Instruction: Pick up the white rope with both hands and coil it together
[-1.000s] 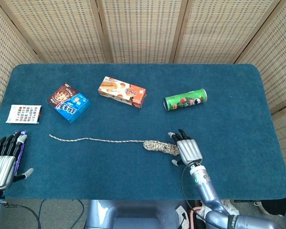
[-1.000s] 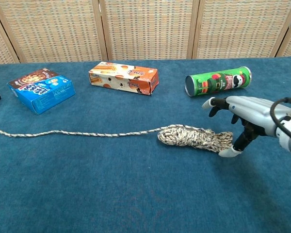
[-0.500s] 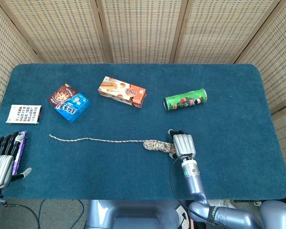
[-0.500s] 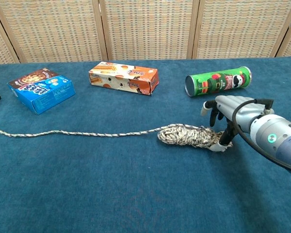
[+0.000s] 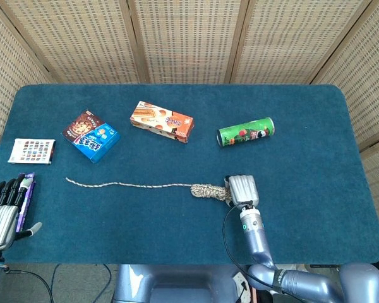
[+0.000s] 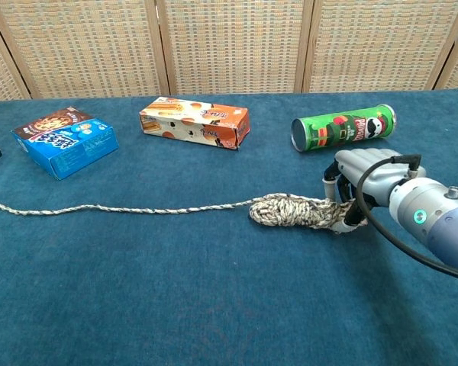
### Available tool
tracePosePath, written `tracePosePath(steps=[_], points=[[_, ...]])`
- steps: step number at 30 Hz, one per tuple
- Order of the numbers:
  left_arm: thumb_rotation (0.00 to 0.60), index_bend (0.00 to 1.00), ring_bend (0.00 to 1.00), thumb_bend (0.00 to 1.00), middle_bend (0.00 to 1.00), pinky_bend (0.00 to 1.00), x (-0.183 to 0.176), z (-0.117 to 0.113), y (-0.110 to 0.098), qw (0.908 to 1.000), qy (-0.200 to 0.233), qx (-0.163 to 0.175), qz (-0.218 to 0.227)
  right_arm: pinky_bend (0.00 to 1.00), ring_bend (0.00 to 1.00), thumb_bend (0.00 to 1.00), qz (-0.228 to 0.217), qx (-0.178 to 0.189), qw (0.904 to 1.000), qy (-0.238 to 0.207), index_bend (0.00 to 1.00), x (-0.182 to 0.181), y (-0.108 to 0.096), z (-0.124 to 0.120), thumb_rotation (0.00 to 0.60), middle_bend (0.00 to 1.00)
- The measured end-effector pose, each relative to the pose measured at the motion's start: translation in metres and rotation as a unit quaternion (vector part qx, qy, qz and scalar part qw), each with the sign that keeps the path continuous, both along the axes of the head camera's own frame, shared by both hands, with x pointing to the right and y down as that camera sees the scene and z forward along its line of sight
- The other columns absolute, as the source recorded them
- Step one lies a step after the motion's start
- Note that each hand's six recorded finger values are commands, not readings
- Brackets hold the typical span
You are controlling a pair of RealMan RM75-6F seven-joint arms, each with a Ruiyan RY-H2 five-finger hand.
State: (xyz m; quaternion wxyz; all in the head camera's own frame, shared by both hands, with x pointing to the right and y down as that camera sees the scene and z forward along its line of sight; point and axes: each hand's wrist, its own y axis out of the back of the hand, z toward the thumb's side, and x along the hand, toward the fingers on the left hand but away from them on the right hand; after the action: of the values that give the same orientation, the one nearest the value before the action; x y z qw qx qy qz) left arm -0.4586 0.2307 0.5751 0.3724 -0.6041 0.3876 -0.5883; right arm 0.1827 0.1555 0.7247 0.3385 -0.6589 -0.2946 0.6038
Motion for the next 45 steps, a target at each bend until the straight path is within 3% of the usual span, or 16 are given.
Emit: tracePosePath(steps=[12,23,28,33,42,45], points=[[0.600,0.00,0.00,0.00,0.00,0.00,0.002,0.017,-0.010,0.9992,-0.026,-0.012,0.027,0.65,0.53,0.48,-0.112,0.051,0.9918,-0.033,0.67,0.000,-0.009,-0.020,0.600,0.71],[0.600,0.00,0.00,0.00,0.00,0.00,0.021,0.045,-0.053,0.9912,-0.056,0.004,0.120,0.64,0.53,0.49,-0.205,0.065,0.9740,-0.072,0.67,0.028,-0.004,-0.042,0.600,0.71],[0.600,0.08,0.00,0.04,0.00,0.00,0.032,0.064,-0.068,0.9824,-0.075,0.010,0.171,0.64,0.53,0.49,-0.249,0.071,0.9638,-0.065,0.68,0.038,0.001,-0.046,0.600,0.71],[0.600,0.26,0.00,0.14,0.00,0.00,0.046,0.087,-0.081,0.9728,-0.083,0.007,0.216,0.64,0.53,0.49,-0.269,0.074,0.9584,-0.060,0.68,0.047,0.004,-0.049,0.600,0.71],[0.600,0.40,0.00,0.22,0.00,0.00,0.055,0.124,-0.092,0.9667,-0.086,-0.007,0.241,0.64,0.53,0.49,-0.270,0.074,0.9579,-0.062,0.68,0.052,0.004,-0.053,0.600,0.71],[0.600,0.41,0.00,0.24,0.00,0.00,0.057,0.136,-0.093,0.9666,-0.086,-0.012,0.241,0.64,0.53,0.49,-0.270,0.074,0.9578,-0.063,0.68,0.052,0.005,-0.054,0.600,0.72]])
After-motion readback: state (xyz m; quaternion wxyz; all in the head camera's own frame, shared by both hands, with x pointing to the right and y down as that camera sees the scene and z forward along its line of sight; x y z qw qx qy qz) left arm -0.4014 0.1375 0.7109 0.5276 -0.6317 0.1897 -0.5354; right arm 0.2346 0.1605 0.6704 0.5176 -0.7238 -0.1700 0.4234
